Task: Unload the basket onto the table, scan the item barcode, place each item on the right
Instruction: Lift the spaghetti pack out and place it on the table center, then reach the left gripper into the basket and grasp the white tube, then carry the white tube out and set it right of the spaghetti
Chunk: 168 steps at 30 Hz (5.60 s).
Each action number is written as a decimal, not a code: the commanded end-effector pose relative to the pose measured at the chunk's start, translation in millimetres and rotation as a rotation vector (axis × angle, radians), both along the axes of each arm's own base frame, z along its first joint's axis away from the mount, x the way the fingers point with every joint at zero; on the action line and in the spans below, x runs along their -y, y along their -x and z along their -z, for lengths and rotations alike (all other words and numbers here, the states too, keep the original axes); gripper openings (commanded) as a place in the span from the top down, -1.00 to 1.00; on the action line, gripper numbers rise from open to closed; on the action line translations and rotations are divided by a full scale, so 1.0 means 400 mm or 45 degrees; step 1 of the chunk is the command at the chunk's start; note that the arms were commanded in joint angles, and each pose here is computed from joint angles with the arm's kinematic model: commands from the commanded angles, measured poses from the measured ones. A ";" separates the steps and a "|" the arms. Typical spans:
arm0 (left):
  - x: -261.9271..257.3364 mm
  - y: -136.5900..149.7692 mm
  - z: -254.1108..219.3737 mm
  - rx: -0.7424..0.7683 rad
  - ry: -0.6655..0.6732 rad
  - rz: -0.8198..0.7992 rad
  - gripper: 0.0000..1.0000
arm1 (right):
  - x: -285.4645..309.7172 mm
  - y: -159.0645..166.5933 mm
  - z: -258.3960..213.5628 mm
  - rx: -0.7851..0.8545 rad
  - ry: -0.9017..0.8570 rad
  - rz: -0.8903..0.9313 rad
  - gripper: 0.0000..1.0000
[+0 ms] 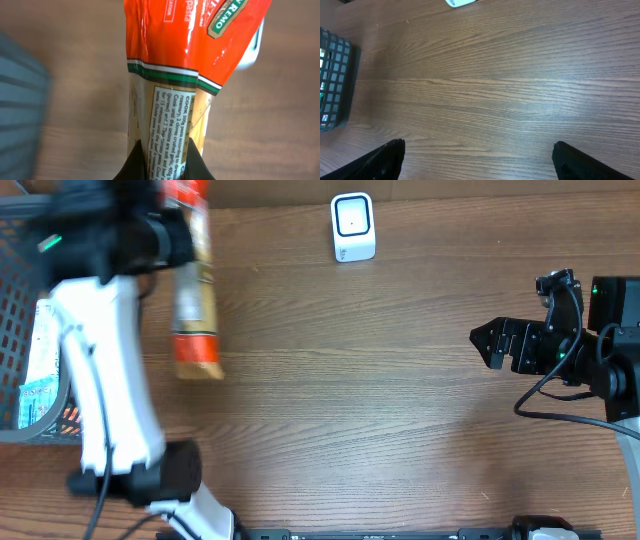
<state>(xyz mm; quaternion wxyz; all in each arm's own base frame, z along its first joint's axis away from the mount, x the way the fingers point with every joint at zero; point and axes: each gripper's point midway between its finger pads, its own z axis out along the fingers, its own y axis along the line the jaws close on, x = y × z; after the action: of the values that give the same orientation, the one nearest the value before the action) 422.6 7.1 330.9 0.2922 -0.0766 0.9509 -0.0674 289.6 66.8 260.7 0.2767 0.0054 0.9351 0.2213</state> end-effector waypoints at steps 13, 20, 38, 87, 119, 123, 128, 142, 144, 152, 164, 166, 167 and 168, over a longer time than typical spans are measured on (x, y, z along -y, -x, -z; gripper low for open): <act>0.290 -0.031 0.606 -0.628 0.035 0.138 0.89 | 0.003 -0.007 -0.020 0.033 0.014 0.002 -0.94; 0.268 -0.067 0.520 -0.538 0.023 0.182 -1.00 | 0.003 -0.007 -0.020 0.034 0.014 0.002 -0.96; -0.543 0.090 -0.206 0.274 -0.355 -0.498 -0.99 | 0.005 -0.008 -0.020 0.035 0.017 0.004 -1.00; -0.961 0.021 0.872 -0.573 -0.331 -0.360 -0.97 | 0.005 -0.024 0.039 -0.091 0.014 0.004 -1.00; -0.696 0.006 -0.246 0.564 -0.262 -0.597 0.92 | 0.005 -0.020 0.042 -0.103 0.012 0.007 -1.00; -0.484 0.046 -0.377 0.673 -0.262 -0.433 0.92 | 0.005 -0.020 0.042 -0.102 0.012 0.007 -1.00; -0.124 -0.024 -0.238 0.406 -0.101 -0.031 0.92 | 0.005 -0.021 0.041 -0.099 0.012 0.007 -1.00; 0.548 -0.072 0.391 -0.474 -0.056 0.406 0.92 | 0.019 -0.024 0.047 -0.098 0.052 0.027 -1.00; 0.600 -0.043 0.464 -0.567 -0.087 0.423 0.92 | 0.022 -0.025 0.047 -0.098 0.061 0.032 -1.00; 0.685 0.056 0.647 -0.798 -0.215 0.192 0.92 | 0.022 -0.024 0.048 -0.099 0.060 0.032 -1.00; 0.702 0.120 0.712 -0.889 -0.316 0.200 -1.00 | 0.022 -0.023 0.048 -0.102 0.060 0.032 -1.00; 0.704 0.109 0.704 -0.863 -0.323 0.282 -1.00 | 0.022 -0.023 0.048 -0.102 0.060 0.032 -1.00; 0.696 0.095 0.690 -0.833 -0.337 0.301 -1.00 | 0.022 -0.023 0.048 -0.102 0.060 0.032 -1.00; 0.680 0.075 0.660 -0.780 -0.357 0.286 -1.00 | 0.022 -0.024 0.048 -0.100 0.060 0.032 -1.00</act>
<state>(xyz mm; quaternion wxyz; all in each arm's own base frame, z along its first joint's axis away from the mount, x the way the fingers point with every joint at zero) 376.3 -275.7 43.6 -0.0504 0.0289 0.9971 0.0485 295.3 58.5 232.4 0.2272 0.0233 0.9535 0.1966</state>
